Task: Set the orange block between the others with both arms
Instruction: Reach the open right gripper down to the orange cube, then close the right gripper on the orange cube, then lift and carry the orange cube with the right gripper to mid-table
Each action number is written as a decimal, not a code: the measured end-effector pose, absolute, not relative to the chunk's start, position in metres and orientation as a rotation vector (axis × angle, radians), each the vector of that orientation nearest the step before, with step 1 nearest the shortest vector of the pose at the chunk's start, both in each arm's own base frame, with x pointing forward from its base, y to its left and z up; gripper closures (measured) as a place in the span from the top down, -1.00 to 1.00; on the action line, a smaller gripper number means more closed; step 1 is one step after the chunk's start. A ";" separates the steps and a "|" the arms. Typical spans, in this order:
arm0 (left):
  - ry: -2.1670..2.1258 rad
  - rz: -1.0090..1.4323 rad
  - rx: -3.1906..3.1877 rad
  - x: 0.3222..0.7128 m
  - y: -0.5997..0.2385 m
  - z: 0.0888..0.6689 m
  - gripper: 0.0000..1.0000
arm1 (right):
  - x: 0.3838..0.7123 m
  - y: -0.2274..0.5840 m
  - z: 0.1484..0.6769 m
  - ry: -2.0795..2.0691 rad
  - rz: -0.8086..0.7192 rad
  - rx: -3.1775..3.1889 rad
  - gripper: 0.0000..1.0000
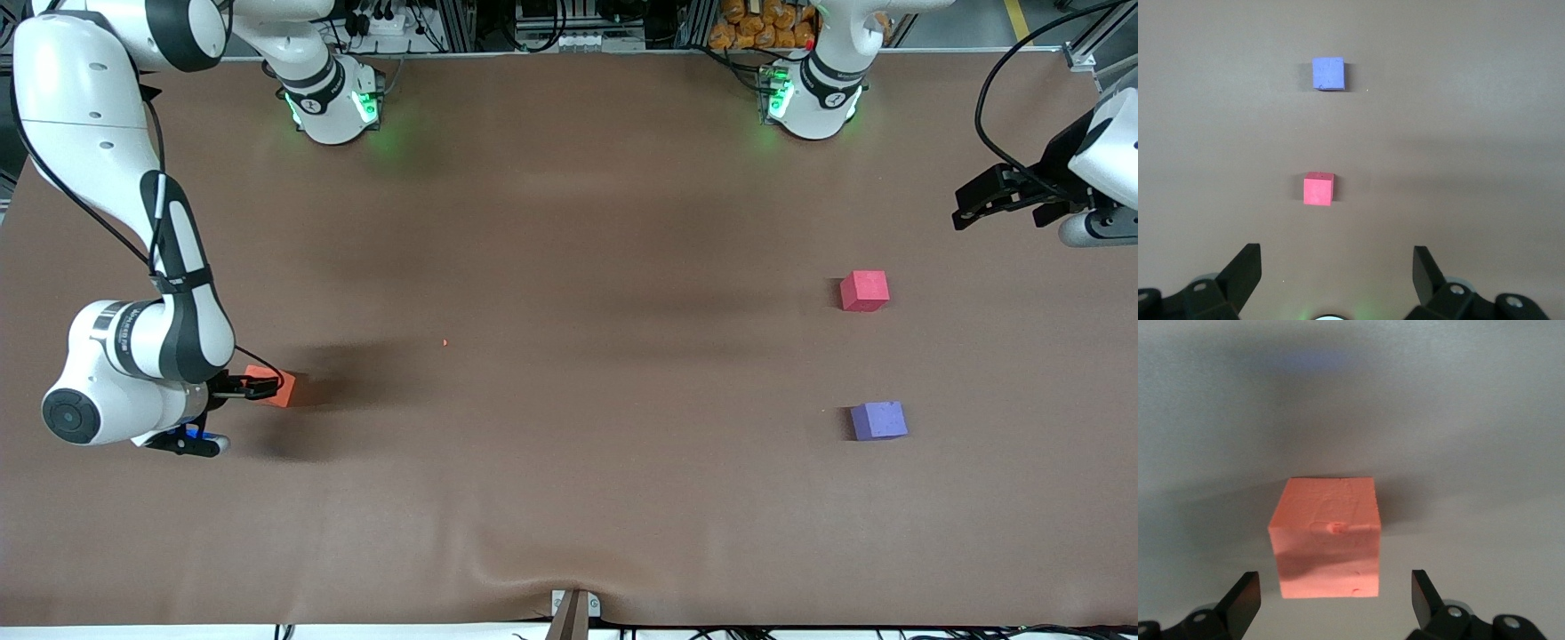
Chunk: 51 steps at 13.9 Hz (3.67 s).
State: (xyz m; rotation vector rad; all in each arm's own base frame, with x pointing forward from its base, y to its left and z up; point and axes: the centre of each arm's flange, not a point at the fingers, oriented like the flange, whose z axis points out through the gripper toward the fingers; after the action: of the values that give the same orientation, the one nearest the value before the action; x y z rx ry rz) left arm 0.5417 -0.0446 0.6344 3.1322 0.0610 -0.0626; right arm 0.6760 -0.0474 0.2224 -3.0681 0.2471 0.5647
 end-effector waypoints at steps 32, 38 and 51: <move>0.086 -0.059 3.131 0.543 -0.036 0.635 1.00 | 0.565 0.448 0.258 -0.258 0.266 -2.958 0.22; 0.086 -0.060 3.131 0.543 -0.036 0.635 1.00 | 0.541 0.479 0.214 -0.148 0.272 -2.976 0.92; -0.018 -0.105 3.133 0.562 -0.076 0.601 1.00 | 0.639 0.332 0.418 0.149 0.060 -2.888 1.00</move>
State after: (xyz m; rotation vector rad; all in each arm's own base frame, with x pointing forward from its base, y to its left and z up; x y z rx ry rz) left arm 0.5620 -0.0757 0.6011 3.1330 -0.0183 -0.1054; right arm 0.6385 0.3321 0.4183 -2.8880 0.1493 0.0603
